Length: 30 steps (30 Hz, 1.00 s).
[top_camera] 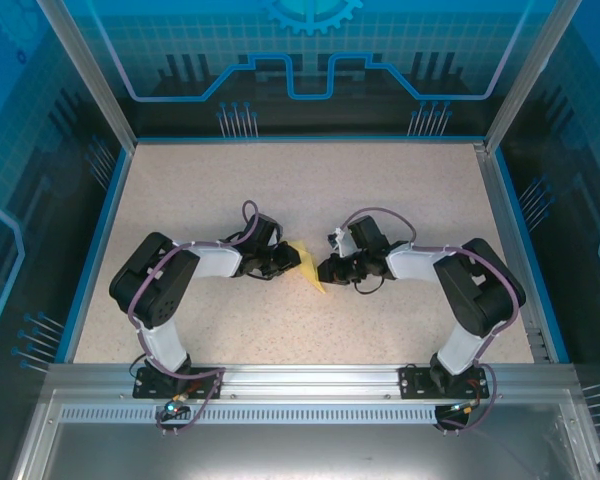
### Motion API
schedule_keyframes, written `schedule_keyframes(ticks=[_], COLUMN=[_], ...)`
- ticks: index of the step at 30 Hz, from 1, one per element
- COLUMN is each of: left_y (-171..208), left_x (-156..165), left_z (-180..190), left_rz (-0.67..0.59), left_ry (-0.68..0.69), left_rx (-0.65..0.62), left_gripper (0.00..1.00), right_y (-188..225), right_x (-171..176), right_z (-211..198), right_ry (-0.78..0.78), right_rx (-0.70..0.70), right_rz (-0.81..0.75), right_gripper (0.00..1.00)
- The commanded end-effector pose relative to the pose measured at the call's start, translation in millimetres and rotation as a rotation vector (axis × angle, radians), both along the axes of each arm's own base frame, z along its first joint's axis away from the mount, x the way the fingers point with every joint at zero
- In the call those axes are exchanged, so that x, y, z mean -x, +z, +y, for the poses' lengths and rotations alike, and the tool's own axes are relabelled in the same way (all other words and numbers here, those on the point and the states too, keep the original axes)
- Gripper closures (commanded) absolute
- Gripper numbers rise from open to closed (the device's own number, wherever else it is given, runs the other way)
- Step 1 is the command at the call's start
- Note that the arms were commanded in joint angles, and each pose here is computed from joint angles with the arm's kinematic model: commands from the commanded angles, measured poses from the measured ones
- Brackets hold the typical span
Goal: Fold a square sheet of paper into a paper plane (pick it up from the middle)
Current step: Fold the wing for the fifth time at the center of the table.
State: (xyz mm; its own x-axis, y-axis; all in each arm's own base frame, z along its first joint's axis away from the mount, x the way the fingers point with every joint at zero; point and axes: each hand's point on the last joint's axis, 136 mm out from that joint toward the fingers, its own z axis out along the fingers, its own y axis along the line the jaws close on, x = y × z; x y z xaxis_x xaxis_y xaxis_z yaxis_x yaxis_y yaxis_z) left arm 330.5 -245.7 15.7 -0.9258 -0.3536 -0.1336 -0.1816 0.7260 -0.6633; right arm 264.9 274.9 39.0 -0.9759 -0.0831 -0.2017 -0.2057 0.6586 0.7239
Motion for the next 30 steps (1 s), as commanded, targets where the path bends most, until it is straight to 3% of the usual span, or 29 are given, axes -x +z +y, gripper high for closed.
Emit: schedule_keyframes(ticks=[1, 19, 24, 30], left_y=[-19, -23, -24, -24], left_x=[11, 11, 11, 13], left_z=[9, 11, 11, 10], left_rz=[0.067, 0.082, 0.095, 0.104], left_ry=[0.009, 0.021, 0.017, 0.005], left_rx=[-0.070, -0.083, -0.093, -0.102], left_gripper=[0.79, 0.79, 0.79, 0.79], right_y=[-15, -44, -14, 25], right_x=[16, 27, 15, 10], right_z=[-2, -11, -9, -18], right_ry=[0.034, 0.024, 0.002, -0.020], right_rx=[0.034, 0.105, 0.091, 0.267], right_rz=[0.047, 0.116, 0.020, -0.193], right_gripper=[0.89, 0.93, 0.90, 0.82])
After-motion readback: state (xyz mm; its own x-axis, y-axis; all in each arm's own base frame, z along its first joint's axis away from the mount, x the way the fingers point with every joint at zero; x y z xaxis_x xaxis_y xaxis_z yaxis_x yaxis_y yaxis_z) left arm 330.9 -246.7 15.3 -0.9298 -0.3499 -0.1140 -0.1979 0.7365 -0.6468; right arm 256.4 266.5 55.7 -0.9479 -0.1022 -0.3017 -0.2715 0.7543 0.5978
